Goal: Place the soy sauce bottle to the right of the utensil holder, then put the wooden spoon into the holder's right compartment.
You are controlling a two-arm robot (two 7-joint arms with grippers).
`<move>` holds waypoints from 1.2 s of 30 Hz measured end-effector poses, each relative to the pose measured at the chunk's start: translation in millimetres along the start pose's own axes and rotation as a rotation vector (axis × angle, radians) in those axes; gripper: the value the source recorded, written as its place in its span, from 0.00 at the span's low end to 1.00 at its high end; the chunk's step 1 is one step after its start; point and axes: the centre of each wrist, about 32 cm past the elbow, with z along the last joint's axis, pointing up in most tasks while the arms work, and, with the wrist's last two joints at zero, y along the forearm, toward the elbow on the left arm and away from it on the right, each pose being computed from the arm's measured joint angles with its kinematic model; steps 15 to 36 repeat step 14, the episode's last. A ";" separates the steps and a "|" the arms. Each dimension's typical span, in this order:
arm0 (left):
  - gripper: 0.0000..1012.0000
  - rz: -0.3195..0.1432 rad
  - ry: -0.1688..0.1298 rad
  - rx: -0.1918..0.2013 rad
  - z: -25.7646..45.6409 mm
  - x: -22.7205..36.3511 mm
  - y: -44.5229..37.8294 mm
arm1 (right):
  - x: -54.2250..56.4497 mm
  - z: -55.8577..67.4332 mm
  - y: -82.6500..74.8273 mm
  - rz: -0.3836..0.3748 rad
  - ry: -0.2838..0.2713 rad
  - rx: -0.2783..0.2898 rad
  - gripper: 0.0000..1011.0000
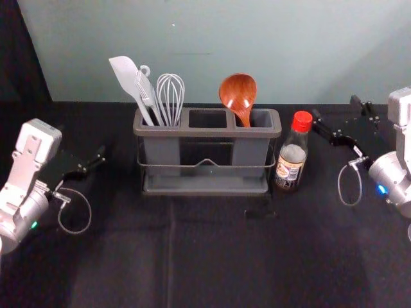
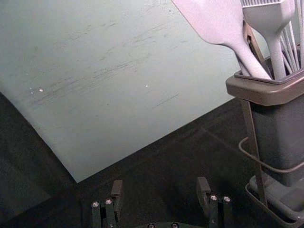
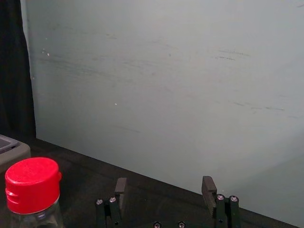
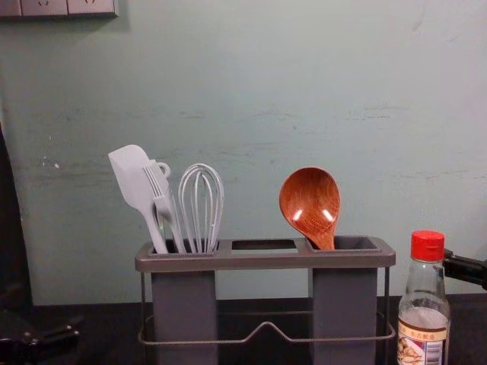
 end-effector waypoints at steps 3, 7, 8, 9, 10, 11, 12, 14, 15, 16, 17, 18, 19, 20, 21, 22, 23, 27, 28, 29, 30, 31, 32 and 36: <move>0.99 0.000 0.000 0.000 0.0 0.0 0.0 | 0.0 0.0 0.0 0.000 0.000 0.000 0.99; 0.99 0.000 0.000 0.000 0.0 0.0 0.0 | 0.0 0.0 0.0 0.000 0.000 0.000 0.99; 0.99 0.000 0.000 0.000 0.0 0.0 0.0 | 0.0 0.0 0.0 0.000 0.000 0.000 0.99; 0.99 0.000 0.000 0.000 0.0 0.0 0.0 | 0.0 0.0 0.0 0.000 0.000 0.000 0.99; 0.99 0.000 0.000 0.000 0.0 0.0 0.0 | 0.0 0.0 0.0 0.001 0.000 0.000 0.99; 0.99 0.000 0.000 0.000 0.0 0.0 0.0 | 0.0 0.0 0.0 0.001 0.000 0.000 0.99; 0.99 0.000 0.000 0.000 0.0 0.0 0.0 | 0.0 0.0 0.0 0.001 0.000 0.000 0.99; 0.99 0.000 0.000 0.000 0.0 0.0 0.0 | 0.0 0.0 0.0 0.001 0.000 0.000 0.99; 0.99 0.000 0.000 0.000 0.0 0.0 0.0 | 0.0 0.0 0.0 0.001 0.000 0.000 0.99; 0.99 0.000 0.000 0.000 0.0 0.0 0.0 | 0.0 0.0 0.0 0.001 0.000 0.000 0.99; 0.99 0.000 0.000 0.000 0.0 0.0 0.0 | 0.0 0.0 0.0 0.001 0.000 0.000 0.99; 0.99 0.000 0.000 0.000 0.0 0.0 0.0 | 0.0 0.0 0.0 0.001 0.000 0.000 0.99; 0.99 0.000 0.000 0.000 0.0 0.0 0.0 | 0.0 0.0 0.0 0.001 0.000 0.000 0.99; 0.99 0.000 0.000 0.000 0.0 0.0 0.0 | 0.0 0.0 0.0 0.001 0.000 0.000 0.99; 0.99 0.000 0.000 0.000 0.0 0.0 0.0 | 0.0 0.0 0.0 0.001 0.000 0.000 0.99; 0.99 0.000 0.000 0.000 0.0 0.0 0.0 | 0.0 0.0 0.0 0.001 0.000 0.000 0.99; 0.99 0.000 0.000 0.000 0.0 0.0 0.0 | 0.0 0.0 0.0 0.001 0.000 0.000 0.99; 0.99 0.000 0.000 0.000 0.0 0.0 0.0 | 0.0 0.0 0.0 0.001 0.000 0.000 0.99; 0.99 0.000 0.000 0.000 0.0 0.0 0.0 | 0.0 0.0 0.0 0.001 0.000 0.000 0.99; 0.99 0.000 0.000 0.000 0.0 0.0 0.0 | 0.0 0.0 0.0 0.001 0.000 0.000 0.99; 0.99 0.000 0.000 0.000 0.0 0.0 0.0 | 0.0 0.0 0.0 0.001 0.000 0.000 0.99; 0.99 0.000 0.000 0.000 0.0 0.0 0.0 | 0.0 0.0 0.0 0.001 0.000 0.000 0.99; 0.99 0.000 0.000 0.000 0.0 0.0 0.0 | 0.0 0.0 0.0 0.001 0.000 0.000 0.99; 0.99 0.000 0.000 0.000 0.0 0.0 0.0 | 0.0 0.0 0.0 0.001 0.000 0.000 0.99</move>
